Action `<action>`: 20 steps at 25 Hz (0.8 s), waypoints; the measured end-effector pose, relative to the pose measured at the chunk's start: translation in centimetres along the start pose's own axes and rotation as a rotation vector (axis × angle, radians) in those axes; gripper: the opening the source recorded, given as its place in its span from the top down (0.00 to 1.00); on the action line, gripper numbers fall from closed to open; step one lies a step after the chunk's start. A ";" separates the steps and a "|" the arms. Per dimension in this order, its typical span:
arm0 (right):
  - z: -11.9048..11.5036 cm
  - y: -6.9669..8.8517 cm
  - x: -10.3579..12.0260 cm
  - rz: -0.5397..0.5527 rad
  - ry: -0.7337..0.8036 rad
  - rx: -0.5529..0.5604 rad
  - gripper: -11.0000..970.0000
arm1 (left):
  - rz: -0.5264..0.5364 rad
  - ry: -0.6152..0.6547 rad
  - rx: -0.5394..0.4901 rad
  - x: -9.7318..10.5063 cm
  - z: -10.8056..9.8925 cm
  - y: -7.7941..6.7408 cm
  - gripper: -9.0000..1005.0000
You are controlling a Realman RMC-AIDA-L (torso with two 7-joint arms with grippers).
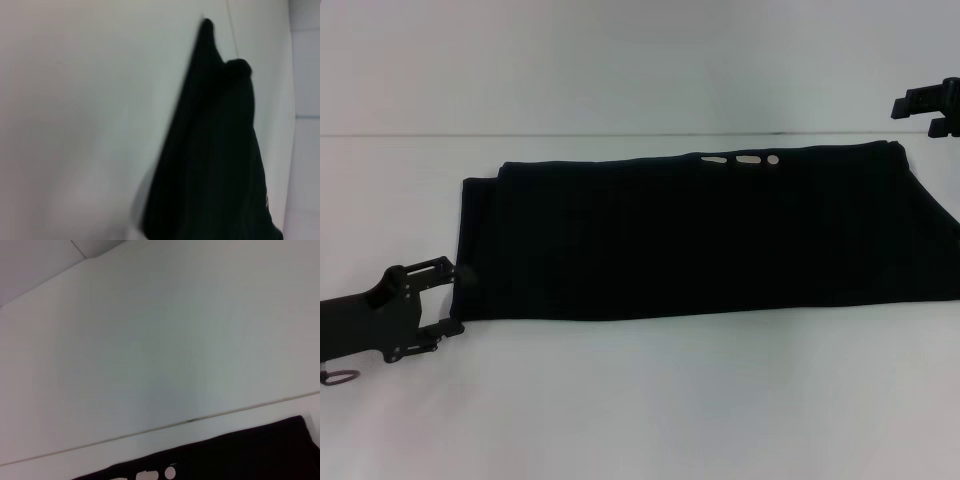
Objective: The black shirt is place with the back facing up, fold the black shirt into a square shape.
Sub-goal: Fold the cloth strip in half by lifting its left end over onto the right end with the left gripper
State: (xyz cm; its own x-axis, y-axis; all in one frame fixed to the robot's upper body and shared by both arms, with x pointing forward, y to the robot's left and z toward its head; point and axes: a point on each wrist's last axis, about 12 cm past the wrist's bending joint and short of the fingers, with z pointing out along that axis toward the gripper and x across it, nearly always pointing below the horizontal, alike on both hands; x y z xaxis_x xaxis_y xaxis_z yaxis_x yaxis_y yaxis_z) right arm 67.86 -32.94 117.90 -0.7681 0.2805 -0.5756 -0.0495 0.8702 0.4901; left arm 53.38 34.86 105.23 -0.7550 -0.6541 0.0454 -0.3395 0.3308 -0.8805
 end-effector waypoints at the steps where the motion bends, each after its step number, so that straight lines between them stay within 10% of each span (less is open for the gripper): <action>1: 0.0 0.0 0.0 0.000 0.001 0.000 0.29 | -0.015 -0.011 0.002 0.1 0.1 0.2 0.22; 20: 0.1 0.0 0.1 -0.004 -0.007 0.001 0.29 | -0.094 -0.061 -0.019 0.5 2.0 1.1 0.22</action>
State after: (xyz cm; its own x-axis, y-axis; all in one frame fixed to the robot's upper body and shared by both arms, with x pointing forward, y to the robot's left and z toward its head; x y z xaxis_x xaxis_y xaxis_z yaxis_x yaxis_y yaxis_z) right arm 67.88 -32.92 117.79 -0.7632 0.2800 -0.5823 -0.0521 0.8716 0.4874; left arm 53.72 33.54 103.36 -0.6843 -0.7226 0.0982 -0.4184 0.2786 -0.8645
